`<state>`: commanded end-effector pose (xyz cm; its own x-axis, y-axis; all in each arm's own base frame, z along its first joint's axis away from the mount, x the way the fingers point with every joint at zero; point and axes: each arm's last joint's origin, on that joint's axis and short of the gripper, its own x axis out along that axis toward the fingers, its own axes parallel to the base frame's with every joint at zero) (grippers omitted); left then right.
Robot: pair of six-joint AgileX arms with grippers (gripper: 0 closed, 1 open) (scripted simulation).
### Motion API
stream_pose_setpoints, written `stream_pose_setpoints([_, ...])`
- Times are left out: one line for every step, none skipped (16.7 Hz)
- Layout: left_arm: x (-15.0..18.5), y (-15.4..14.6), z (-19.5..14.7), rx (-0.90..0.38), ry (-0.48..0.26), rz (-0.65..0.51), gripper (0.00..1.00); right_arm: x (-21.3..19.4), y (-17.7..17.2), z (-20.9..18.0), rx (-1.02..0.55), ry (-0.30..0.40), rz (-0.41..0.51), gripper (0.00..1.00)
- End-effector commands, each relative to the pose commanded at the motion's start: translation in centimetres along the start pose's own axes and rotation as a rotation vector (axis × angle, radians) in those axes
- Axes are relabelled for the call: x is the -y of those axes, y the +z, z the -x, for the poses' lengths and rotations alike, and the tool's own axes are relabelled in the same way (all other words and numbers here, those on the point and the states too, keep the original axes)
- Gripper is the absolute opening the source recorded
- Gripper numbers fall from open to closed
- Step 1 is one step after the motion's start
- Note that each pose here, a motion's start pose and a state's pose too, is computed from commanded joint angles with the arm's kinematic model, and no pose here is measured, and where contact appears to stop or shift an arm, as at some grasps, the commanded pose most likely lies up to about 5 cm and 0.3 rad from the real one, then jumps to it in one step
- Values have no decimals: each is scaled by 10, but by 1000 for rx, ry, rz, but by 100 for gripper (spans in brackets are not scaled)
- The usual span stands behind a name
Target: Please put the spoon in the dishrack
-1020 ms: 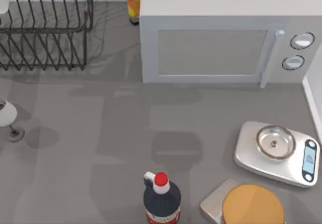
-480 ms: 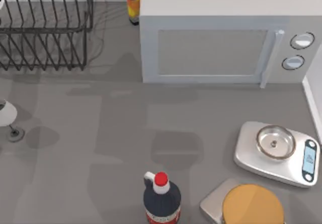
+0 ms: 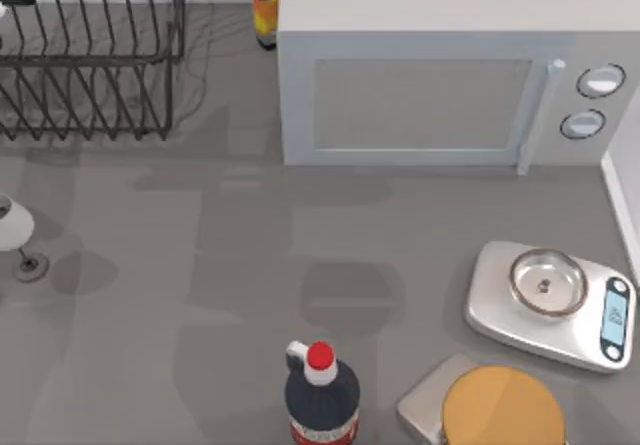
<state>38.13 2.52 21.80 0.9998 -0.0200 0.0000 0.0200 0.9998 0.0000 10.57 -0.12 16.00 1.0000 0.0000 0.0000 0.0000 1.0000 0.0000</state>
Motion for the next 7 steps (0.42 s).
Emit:
stream_pose_setpoints([0, 0, 0, 0, 0, 0, 98, 0, 0, 0, 0, 0, 0, 100])
stream_pose_setpoints([0, 0, 0, 0, 0, 0, 100, 0, 0, 0, 0, 0, 0, 100])
stream_pose_setpoints([0, 0, 0, 0, 0, 0, 100, 0, 0, 0, 0, 0, 0, 100])
stream_pose_setpoints([0, 0, 0, 0, 0, 0, 100, 0, 0, 0, 0, 0, 0, 100])
stream_pose_setpoints([0, 0, 0, 0, 0, 0, 100, 0, 0, 0, 0, 0, 0, 100])
stream_pose_setpoints([0, 0, 0, 0, 0, 0, 100, 0, 0, 0, 0, 0, 0, 100])
stream_pose_setpoints([0, 0, 0, 0, 0, 0, 100, 0, 0, 0, 0, 0, 0, 100])
